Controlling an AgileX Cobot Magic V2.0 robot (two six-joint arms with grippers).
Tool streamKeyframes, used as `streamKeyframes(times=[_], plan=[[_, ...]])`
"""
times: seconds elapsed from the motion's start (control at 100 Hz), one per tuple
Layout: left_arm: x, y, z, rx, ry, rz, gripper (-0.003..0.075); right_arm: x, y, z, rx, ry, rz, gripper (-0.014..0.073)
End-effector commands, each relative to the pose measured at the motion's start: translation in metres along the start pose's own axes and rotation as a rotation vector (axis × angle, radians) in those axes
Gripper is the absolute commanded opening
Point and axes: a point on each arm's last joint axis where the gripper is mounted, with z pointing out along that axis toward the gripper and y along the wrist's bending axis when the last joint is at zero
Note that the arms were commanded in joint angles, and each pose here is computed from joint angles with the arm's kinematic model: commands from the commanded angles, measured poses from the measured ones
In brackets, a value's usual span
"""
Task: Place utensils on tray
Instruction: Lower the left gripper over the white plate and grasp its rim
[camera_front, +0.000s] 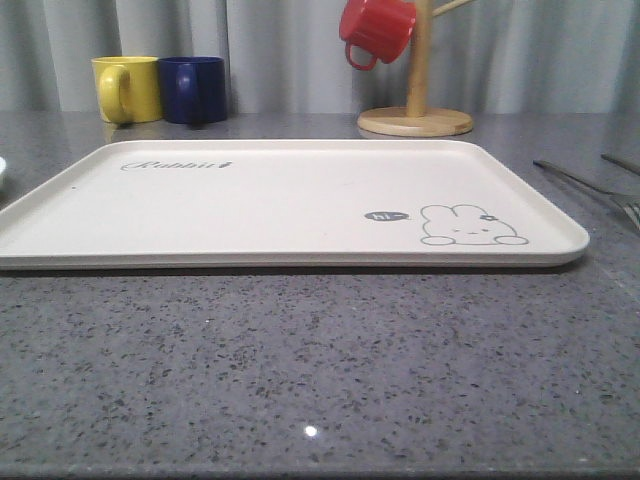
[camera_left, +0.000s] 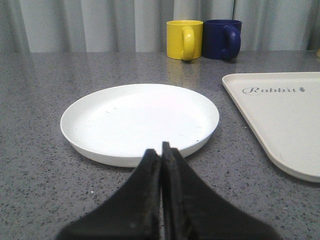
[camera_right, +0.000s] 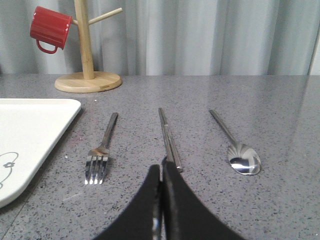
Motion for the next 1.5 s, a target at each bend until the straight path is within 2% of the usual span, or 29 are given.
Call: streamKeyframes(times=[0.0,0.85,1.01,1.31,1.49], plan=[[-0.001,-0.001,-0.001,0.013,-0.097,-0.014,-0.0019,-0.008,0.001,-0.002,-0.003,-0.096,-0.023,-0.0074],[-0.001,-0.001,-0.001,0.013,-0.102,-0.014,-0.0019,-0.008,0.001,-0.002,-0.003,-0.096,-0.023,-0.0074],[-0.005,-0.001,-0.002,0.018,-0.147,-0.014,-0.0019,-0.008,0.001,-0.002,-0.003,-0.096,-0.023,-0.0074],[-0.04,-0.003,-0.009,0.027,-0.242,-0.029,-0.002,-0.008,0.001,-0.002,-0.003,-0.096,-0.023,-0.0074],[-0.073,-0.004,-0.009,0.015,-0.144,-0.035,-0.002,-0.008,0.001,-0.002,-0.003,-0.096,-0.023,-0.0074]])
